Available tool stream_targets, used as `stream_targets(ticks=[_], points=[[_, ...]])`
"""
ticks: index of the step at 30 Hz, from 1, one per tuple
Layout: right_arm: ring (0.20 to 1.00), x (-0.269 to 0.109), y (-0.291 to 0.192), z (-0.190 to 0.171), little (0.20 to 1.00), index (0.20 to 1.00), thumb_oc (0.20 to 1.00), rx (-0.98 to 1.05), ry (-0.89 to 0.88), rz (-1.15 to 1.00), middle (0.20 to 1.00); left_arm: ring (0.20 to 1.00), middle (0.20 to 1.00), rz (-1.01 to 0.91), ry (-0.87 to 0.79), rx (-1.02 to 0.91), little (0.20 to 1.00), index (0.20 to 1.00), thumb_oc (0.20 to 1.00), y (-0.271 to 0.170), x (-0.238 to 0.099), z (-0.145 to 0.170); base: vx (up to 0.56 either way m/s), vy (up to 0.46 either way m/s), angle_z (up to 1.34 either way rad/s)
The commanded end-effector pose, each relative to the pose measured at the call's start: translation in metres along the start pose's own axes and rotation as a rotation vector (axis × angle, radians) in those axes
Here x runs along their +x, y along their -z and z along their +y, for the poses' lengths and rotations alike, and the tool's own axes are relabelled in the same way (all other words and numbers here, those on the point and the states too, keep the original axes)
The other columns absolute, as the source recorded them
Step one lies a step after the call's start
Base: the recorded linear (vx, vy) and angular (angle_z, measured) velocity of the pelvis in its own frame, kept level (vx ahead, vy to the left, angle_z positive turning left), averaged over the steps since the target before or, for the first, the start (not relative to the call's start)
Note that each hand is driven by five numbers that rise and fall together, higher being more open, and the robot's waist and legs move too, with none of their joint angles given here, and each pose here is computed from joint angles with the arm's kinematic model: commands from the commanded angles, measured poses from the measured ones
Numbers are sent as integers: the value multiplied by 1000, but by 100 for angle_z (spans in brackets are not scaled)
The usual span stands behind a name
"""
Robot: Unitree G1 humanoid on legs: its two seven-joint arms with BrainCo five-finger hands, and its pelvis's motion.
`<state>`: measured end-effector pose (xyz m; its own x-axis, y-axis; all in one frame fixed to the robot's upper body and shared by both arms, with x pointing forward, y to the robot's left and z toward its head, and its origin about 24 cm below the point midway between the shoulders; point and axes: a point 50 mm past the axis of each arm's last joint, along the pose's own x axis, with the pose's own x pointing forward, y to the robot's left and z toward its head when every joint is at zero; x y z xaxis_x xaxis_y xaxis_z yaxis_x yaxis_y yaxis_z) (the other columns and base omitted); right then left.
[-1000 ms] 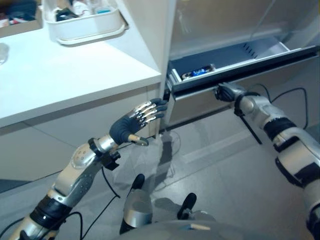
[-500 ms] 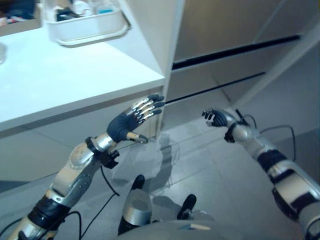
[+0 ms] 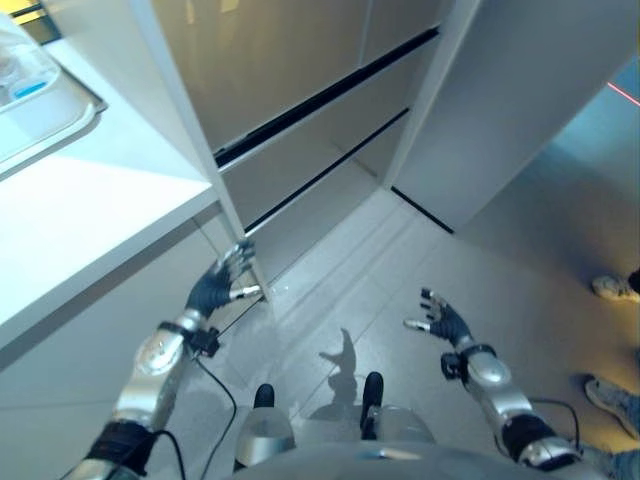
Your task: Take the drinks into the refrigerator
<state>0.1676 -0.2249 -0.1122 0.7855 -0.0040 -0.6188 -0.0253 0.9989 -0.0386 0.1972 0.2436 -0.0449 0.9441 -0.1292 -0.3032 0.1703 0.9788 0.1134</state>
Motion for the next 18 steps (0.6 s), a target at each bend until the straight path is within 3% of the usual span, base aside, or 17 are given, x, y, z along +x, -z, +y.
stream_targets(ticks=[1,3,4,7,10,18], points=[[1000,6,-8,-13,1000,1000,1000,15,39,-17,1000,1000,1000,172,-82,110,1000,1000,1000,38,-3,-4,1,29,-30],[1000,4,5,-12,1000,1000,1000,11,51,48,1000,1000,1000,346,-134,90,1000,1000,1000,69,-15,-4,-2,20,-25],[1000,5,5,-12,1000,1000,1000,10,51,47,1000,1000,1000,345,-134,91,1000,1000,1000,69,-14,-4,3,15,-17],[1000,1,23,-12,1000,1000,1000,7,85,142,1000,1000,1000,626,-223,-5,1000,1000,1000,113,-48,-8,11,25,-17],[1000,-1,32,-10,1000,1000,1000,-10,89,200,1000,1000,1000,747,-239,-61,1000,1000,1000,130,-65,-15,28,17,-21],[1000,4,32,3,1000,1000,1000,-60,56,240,1000,1000,1000,760,-303,-180,1000,1000,1000,134,-67,-23,17,15,-18]])
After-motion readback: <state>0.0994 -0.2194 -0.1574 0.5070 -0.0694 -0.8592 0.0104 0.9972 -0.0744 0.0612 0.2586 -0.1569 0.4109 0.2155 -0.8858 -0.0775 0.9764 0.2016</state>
